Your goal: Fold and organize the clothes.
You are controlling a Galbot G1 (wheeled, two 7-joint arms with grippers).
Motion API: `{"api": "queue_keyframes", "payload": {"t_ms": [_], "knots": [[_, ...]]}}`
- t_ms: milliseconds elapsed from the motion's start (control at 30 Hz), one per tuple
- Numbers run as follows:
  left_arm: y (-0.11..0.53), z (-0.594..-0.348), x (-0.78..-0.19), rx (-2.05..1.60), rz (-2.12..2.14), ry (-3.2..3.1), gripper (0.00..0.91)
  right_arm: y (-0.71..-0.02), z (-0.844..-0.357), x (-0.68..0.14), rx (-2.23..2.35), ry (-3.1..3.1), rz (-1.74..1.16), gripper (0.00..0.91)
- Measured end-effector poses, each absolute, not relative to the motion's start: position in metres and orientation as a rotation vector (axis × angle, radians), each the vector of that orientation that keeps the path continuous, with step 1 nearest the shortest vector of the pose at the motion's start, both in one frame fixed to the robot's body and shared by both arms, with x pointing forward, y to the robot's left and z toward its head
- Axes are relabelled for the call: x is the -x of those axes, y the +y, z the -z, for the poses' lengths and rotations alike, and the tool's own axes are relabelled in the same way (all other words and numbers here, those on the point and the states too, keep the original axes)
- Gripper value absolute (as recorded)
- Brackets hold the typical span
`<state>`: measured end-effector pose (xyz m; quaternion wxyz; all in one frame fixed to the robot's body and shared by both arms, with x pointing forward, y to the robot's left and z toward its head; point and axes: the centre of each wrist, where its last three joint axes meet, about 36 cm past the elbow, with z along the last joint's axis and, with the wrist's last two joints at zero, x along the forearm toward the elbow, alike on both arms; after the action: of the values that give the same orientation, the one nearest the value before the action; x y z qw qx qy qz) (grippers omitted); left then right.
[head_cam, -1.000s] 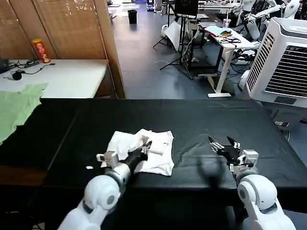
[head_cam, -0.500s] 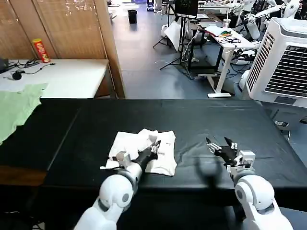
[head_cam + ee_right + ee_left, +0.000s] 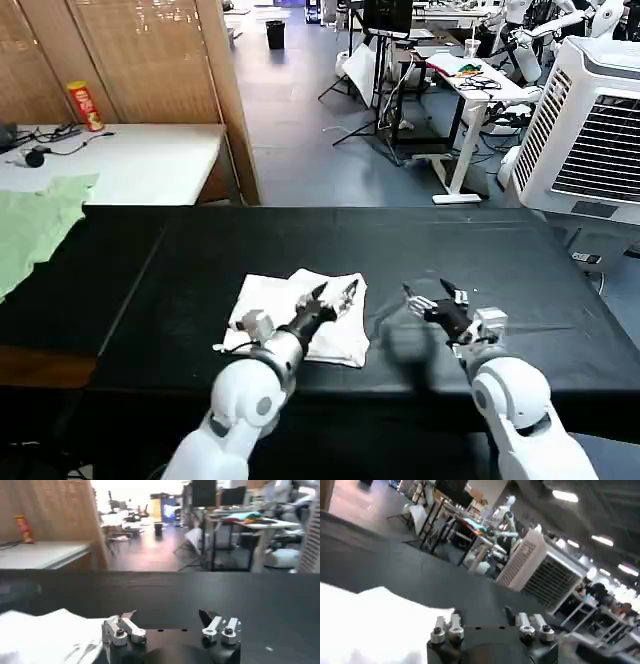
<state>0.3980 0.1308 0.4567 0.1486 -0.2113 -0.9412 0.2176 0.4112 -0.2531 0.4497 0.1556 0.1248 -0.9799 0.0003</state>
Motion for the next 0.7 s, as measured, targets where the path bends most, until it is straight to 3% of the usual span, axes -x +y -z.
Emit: {"api": "queue_keyframes", "payload": {"t_ms": [400, 700], "knots": [[0.236, -0.446, -0.398, 0.362, -0.253, -2.867, 0.878, -0.199, -0.414, -0.43, -0.533, -2.705, -0.248, 0.878], [0.268, -0.428, -0.405, 0.26, -0.261, -2.858, 0.878, -0.197, -0.401, -0.427, -0.48, -2.725, -0.361, 0.878]]}}
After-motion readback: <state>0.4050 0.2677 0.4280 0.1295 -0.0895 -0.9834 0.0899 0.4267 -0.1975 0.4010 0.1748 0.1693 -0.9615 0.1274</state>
